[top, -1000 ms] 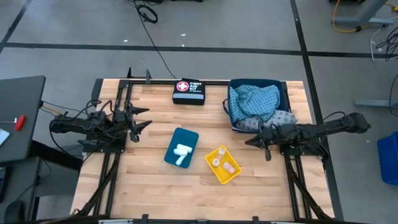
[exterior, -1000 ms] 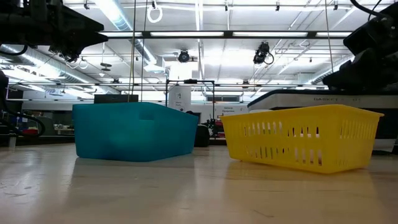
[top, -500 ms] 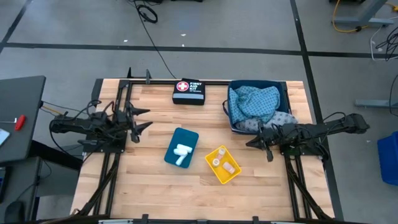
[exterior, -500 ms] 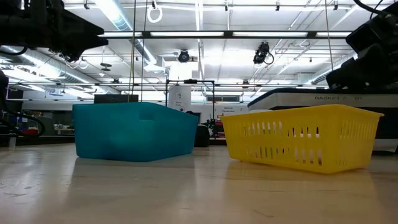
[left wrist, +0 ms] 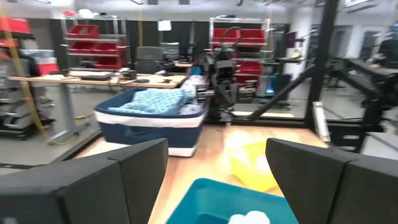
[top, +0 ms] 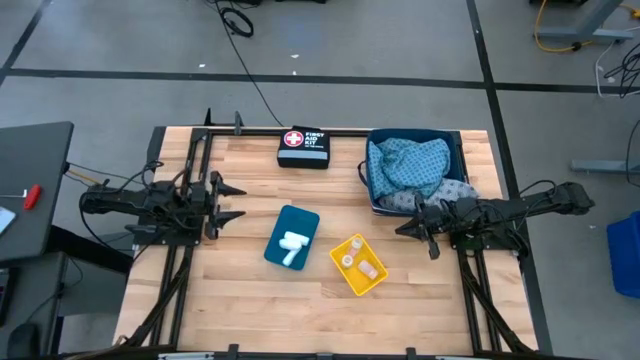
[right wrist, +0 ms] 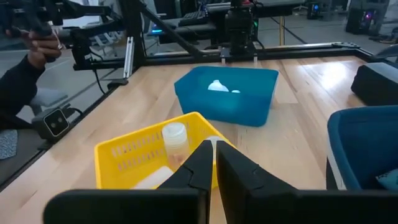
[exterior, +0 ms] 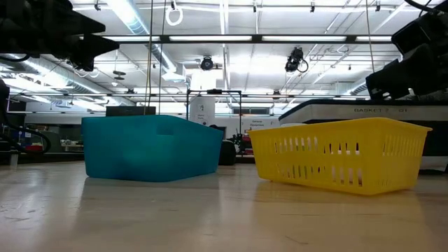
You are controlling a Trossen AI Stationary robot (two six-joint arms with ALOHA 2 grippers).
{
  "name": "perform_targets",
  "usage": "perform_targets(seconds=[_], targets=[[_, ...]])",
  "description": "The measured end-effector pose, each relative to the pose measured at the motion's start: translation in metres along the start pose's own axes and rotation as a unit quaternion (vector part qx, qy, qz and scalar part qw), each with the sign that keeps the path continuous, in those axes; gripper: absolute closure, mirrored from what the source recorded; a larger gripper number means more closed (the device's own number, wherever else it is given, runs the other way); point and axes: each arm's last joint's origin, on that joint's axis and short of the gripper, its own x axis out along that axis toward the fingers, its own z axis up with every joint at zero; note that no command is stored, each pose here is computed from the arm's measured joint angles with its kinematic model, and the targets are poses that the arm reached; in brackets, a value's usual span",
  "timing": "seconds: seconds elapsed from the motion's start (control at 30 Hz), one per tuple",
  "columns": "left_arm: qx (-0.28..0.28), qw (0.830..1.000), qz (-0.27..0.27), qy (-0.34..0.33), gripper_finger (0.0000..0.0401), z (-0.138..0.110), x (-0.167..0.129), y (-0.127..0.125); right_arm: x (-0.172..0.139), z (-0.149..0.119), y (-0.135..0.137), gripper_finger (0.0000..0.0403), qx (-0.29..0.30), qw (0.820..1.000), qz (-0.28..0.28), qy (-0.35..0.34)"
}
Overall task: Pick & place medical supplies in basket/bin
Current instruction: Return to Home Position
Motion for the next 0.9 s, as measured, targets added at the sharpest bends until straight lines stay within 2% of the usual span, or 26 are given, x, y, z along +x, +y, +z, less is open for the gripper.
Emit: perform_targets(seconds=[0.13, 0.2, 0.3, 0.5, 0.7, 0.9], targets=[[-0.027, 0.999, -0.022, 0.000, 0.0128, 0.0000, 0.0000, -0.0013, 0.0000, -0.0004, 0.0000, 0.0376, 0.000, 1.000, 0.000, 0.002], [-0.056, 0.998, -0.016, 0.001, 0.0128, -0.0001, 0.0000, -0.0009, 0.0000, -0.0004, 0.0000, 0.0376, 0.000, 1.000, 0.000, 0.002], [-0.069, 0.997, 0.014, 0.000, 0.0128, -0.0002, 0.0000, 0.0008, 0.0000, -0.0004, -0.0001, 0.0376, 0.009, 1.000, -0.001, 0.002], [-0.021, 0.999, 0.042, 0.001, 0.0128, -0.0002, -0.0001, 0.0025, 0.0000, -0.0005, -0.0001, 0.0376, 0.012, 1.000, -0.001, 0.002], [-0.013, 1.000, 0.023, 0.000, 0.0128, 0.0001, -0.0001, 0.0014, 0.0000, -0.0005, -0.0001, 0.0375, 0.011, 1.000, -0.001, 0.002], [-0.004, 0.999, 0.033, 0.000, 0.0128, 0.0001, -0.0001, 0.0019, 0.0000, -0.0005, -0.0001, 0.0375, 0.011, 1.000, -0.001, 0.002]])
